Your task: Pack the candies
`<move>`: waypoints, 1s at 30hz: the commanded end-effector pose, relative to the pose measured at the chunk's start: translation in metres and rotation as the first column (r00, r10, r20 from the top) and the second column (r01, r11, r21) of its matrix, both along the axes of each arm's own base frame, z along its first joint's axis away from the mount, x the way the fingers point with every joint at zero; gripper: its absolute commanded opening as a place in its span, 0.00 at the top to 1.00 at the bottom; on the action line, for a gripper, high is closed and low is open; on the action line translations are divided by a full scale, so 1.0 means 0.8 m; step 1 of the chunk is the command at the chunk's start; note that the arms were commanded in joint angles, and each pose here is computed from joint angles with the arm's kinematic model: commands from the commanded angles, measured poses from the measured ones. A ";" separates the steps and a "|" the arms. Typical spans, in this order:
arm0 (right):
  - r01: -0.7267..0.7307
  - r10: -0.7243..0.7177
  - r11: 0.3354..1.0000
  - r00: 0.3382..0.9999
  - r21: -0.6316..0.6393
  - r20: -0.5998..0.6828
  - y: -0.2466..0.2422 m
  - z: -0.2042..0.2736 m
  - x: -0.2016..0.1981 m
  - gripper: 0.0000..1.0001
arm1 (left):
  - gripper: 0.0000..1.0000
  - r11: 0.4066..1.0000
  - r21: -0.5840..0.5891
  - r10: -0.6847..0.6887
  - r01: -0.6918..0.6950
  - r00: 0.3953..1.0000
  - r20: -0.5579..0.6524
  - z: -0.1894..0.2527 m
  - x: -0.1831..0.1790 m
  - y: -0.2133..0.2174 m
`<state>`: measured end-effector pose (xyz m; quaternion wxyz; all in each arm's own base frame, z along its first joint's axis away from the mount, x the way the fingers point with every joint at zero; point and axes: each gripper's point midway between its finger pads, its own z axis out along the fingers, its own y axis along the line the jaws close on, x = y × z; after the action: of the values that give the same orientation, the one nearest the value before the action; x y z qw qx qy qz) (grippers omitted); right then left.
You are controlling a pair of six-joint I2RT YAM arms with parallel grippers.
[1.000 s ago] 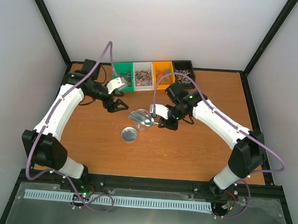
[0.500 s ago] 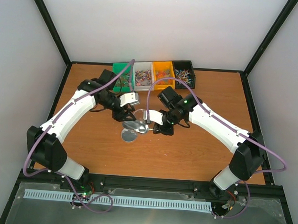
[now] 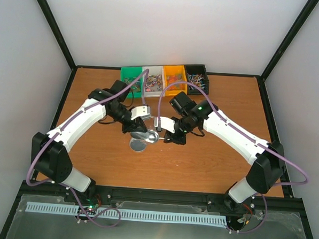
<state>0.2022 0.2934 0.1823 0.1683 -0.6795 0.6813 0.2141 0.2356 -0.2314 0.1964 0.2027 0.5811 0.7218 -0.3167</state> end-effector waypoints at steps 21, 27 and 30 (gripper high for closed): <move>0.091 0.017 0.812 0.984 0.576 -0.179 0.006 0.165 0.015 0.47 | 0.99 0.883 -0.466 0.057 -0.044 0.998 0.015 0.131 0.017 -0.012; 0.095 0.005 0.812 0.986 0.576 -0.169 0.004 0.170 0.016 0.62 | 0.99 0.881 -0.471 0.050 -0.040 0.999 0.009 0.131 0.015 -0.012; 0.094 0.004 0.812 0.986 0.576 -0.166 0.005 0.172 0.016 0.64 | 0.99 0.880 -0.474 0.042 -0.035 0.999 0.004 0.130 0.014 -0.013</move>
<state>0.2169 0.2967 0.2994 0.2971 -0.5556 0.6281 0.4566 0.2512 -0.2387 0.2848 0.3349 0.4942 0.6588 -0.4578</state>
